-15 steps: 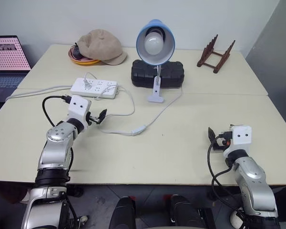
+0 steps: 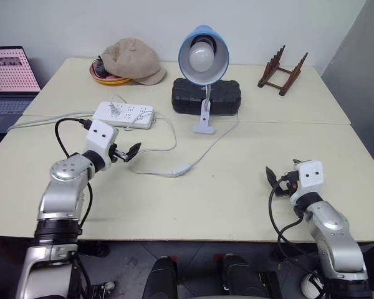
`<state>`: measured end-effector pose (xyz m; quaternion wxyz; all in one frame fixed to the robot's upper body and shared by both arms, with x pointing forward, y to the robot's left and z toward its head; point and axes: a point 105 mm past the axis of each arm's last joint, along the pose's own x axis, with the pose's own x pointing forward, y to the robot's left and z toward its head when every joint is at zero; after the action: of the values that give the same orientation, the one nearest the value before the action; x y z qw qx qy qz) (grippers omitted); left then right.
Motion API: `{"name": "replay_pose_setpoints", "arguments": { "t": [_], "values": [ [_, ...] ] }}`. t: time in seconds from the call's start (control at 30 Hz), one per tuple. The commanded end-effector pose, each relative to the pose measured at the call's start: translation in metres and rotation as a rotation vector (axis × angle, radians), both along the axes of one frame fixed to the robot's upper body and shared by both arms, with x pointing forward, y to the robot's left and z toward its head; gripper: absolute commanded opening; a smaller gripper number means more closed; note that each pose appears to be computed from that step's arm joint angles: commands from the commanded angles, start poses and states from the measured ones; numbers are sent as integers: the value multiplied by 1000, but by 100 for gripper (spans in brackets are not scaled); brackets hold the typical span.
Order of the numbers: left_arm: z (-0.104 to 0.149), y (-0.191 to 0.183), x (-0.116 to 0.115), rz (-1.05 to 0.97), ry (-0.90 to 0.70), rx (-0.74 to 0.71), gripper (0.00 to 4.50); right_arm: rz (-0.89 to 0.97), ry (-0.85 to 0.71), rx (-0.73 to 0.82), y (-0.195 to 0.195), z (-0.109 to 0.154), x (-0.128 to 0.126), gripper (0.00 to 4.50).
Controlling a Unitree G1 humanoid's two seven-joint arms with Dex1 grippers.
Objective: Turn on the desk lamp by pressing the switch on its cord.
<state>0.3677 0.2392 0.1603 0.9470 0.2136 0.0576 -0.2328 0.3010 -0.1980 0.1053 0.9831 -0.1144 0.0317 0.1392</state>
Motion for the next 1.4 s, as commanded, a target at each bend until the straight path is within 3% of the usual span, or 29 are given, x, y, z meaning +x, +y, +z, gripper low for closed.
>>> {"name": "replay_pose_setpoints", "arguments": {
  "t": [0.03,0.27,0.43,0.67,1.03,1.4],
  "values": [
    [19,-21,-12,-178,21,52,450,210,-6,29,22,21,-8,448],
    [13,-48,-40,-435,187,152,450,582,156,19,50,24,-40,448],
    [6,-69,-51,-582,244,207,450,714,234,25,64,24,-59,448],
    [-34,-98,-28,-615,234,311,450,648,227,60,74,21,-65,448],
    [-50,-97,-14,-639,239,375,450,584,235,71,71,19,-76,448],
    [-50,-95,-16,-656,265,356,231,573,235,75,70,20,-75,450]
  ]
}}
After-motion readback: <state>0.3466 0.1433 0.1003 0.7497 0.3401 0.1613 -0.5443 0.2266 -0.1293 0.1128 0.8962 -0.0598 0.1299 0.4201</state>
